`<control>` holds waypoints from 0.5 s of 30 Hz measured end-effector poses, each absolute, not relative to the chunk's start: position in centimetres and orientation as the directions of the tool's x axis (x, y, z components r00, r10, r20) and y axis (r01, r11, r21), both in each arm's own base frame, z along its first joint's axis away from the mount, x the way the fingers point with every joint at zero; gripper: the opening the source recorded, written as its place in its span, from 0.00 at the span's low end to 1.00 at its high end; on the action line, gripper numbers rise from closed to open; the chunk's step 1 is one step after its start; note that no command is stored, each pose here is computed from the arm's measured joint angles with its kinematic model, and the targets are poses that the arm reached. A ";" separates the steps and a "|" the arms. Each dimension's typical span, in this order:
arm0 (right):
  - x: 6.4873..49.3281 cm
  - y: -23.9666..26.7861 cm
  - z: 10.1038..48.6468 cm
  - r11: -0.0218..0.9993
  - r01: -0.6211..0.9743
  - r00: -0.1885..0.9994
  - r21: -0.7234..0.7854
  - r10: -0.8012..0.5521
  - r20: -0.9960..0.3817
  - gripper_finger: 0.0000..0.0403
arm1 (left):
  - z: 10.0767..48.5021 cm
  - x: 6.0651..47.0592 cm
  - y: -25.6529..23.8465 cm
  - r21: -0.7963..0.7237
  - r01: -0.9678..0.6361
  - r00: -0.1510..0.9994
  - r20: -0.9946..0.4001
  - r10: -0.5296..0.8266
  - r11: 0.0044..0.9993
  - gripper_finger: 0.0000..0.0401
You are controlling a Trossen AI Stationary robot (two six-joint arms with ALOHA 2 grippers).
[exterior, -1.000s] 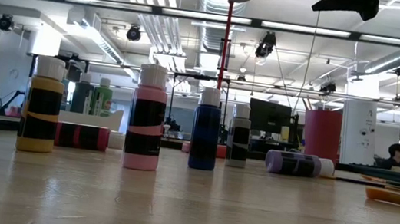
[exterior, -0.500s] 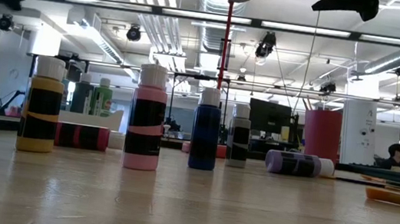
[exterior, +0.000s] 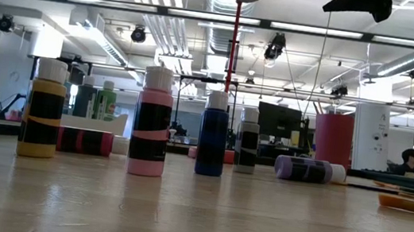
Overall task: Pick & Place Paint Supplies
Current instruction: Put the orange paint bottle into the white bin
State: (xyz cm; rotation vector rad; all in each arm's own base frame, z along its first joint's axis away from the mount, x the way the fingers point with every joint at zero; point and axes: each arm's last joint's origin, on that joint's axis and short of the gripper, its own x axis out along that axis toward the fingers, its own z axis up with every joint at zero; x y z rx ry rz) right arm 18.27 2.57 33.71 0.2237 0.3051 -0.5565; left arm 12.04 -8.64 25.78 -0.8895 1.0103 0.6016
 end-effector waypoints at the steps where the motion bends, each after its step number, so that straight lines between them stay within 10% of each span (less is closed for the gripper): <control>1: 18.3 2.6 33.7 0.827 0.549 0.806 0.126 -0.483 -0.342 0.50 | 25.7 12.0 -8.6 -0.341 -0.799 0.410 -0.912 0.033 0.495 0.56; 15: 17.9 2.5 33.1 0.834 0.549 0.780 0.058 -0.487 -0.393 0.53 | 23.3 11.1 -8.8 -0.201 -0.953 0.181 -0.978 -0.105 0.229 0.56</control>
